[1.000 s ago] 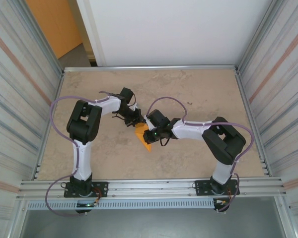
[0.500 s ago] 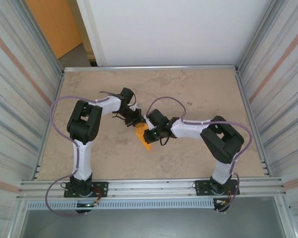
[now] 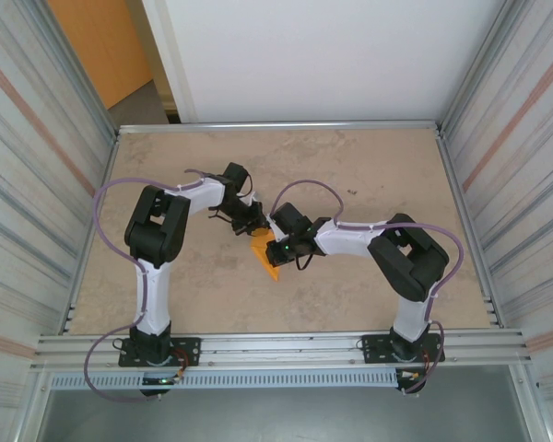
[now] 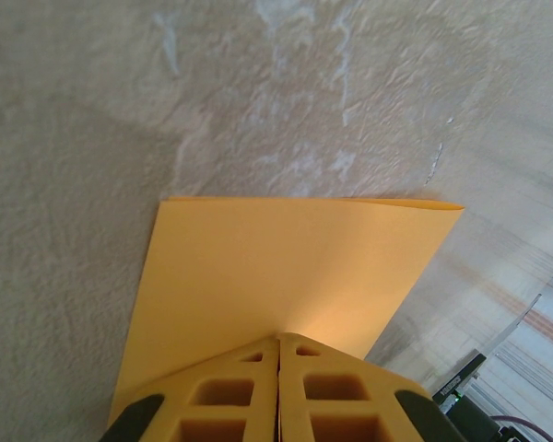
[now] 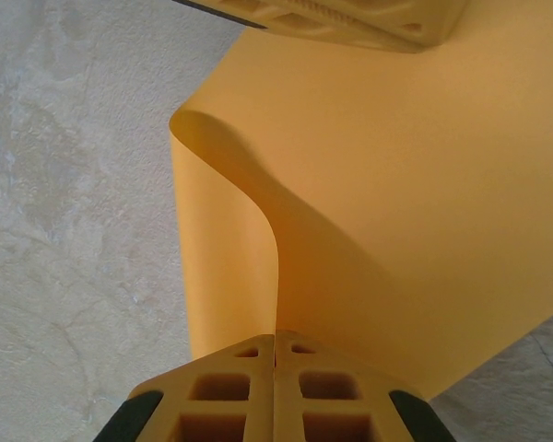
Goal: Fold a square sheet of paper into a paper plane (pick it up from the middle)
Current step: Third fold the triangle at the center of the table.
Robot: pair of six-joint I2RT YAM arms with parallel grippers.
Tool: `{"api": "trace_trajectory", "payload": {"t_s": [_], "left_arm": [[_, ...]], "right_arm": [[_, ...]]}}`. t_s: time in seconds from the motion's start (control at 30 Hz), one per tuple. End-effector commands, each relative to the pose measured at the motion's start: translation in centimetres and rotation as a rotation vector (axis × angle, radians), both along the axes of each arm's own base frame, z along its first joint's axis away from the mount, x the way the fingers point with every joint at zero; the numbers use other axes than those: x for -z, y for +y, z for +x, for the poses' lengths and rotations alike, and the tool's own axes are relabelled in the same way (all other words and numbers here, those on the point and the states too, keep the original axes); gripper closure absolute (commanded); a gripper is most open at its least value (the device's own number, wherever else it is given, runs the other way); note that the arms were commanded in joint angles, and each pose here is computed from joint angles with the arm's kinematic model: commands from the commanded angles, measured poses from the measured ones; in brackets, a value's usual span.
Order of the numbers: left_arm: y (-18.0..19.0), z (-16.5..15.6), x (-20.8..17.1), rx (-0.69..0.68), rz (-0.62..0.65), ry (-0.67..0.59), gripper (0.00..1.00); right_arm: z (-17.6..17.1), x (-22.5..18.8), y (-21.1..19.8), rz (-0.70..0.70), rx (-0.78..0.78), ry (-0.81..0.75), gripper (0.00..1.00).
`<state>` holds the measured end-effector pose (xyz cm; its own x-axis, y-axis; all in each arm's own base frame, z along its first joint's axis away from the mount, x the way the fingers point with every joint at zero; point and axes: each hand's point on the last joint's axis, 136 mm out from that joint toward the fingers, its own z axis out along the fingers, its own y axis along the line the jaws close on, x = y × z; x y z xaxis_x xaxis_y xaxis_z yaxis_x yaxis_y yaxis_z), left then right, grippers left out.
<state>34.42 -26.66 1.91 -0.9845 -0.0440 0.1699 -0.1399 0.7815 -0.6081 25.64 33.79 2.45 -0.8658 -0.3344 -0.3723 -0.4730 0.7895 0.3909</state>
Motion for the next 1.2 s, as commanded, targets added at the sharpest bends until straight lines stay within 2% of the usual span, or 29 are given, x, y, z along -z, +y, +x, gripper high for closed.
{"api": "trace_trajectory", "payload": {"t_s": [0.0, 0.73, 0.93, 1.17], "left_arm": [[0.4, -1.4, 2.0, 0.026, 0.058, 0.053, 0.91], [0.2, -1.1, 1.2, 0.016, 0.041, 0.038, 0.91], [0.6, 0.5, -2.0, -0.032, -0.004, -0.027, 0.89], [4.1, 1.8, -4.2, -0.156, -0.01, -0.064, 0.85]], "right_arm": [[0.4, -0.1, 0.3, -0.001, 0.007, 0.01, 0.93], [0.0, 1.0, -0.1, -0.028, 0.011, 0.042, 0.93], [-0.2, 1.5, -0.5, -0.045, 0.018, 0.051, 0.93], [-0.2, 1.6, -0.7, -0.049, 0.026, 0.051, 0.93]]}}
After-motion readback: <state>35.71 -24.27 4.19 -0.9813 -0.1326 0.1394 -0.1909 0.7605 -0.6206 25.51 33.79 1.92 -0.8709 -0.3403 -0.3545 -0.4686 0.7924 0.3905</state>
